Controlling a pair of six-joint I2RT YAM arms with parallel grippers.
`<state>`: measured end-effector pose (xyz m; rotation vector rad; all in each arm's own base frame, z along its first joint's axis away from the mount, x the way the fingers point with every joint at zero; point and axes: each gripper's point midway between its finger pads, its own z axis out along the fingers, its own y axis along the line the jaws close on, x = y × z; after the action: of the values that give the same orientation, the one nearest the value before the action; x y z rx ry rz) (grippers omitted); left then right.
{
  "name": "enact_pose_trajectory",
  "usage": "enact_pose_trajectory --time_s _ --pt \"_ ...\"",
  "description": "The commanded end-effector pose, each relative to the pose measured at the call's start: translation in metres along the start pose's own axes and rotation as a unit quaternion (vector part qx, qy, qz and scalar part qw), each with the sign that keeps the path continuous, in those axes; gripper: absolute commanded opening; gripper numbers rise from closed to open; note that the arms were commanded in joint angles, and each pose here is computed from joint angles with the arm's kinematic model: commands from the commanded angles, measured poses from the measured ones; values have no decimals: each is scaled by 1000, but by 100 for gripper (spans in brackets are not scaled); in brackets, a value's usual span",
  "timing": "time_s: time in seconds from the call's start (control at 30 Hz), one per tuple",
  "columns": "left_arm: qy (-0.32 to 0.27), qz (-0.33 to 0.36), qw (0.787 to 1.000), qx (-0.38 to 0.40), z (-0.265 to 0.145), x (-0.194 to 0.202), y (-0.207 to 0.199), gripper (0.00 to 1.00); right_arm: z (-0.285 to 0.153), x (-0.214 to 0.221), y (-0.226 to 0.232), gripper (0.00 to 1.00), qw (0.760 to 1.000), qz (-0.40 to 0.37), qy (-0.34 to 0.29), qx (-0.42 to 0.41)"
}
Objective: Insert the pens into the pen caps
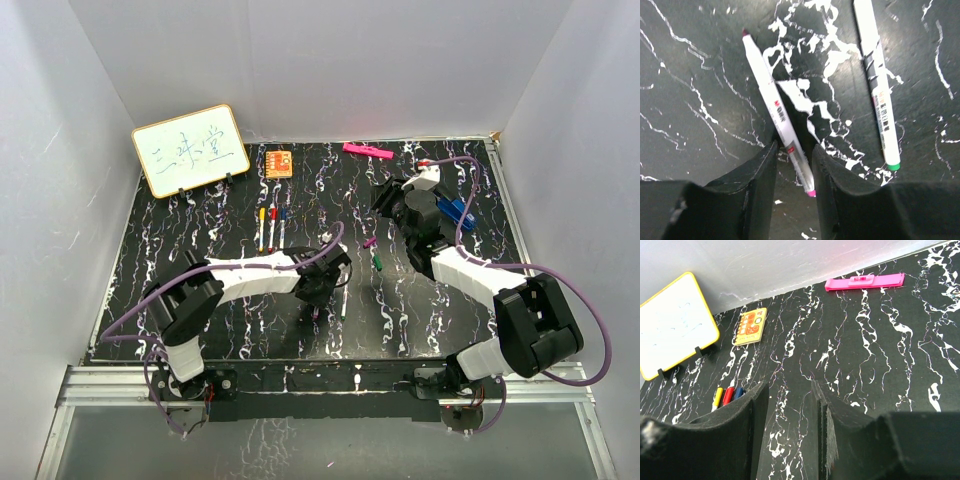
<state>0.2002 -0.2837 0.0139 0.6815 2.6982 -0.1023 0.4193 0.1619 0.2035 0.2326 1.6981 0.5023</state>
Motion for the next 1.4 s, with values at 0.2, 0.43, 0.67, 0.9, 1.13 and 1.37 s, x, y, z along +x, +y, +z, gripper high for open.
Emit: enact_pose_trajectory --time_s 0.2,0.43,0.67,0.9,1.13,1.37 --pt "80 16 995 -49 1 51 28 31 1 -21 14 36 999 11 -32 -22" --pt "69 2 996 -49 10 42 31 33 0 -20 14 36 999 11 -29 -24" --pt "61 -14 997 -38 18 31 31 33 0 -16 11 36 999 9 -26 -19" --pt "73 -19 997 -35 32 32 27 32 1 -14 8 35 1000 6 -24 -14" --pt "93 -19 995 -35 37 43 27 24 1 -11 5 35 1000 5 -23 -9" --pt "113 -13 993 -26 35 58 28 0 0 -13 2 35 1000 7 -27 -2"
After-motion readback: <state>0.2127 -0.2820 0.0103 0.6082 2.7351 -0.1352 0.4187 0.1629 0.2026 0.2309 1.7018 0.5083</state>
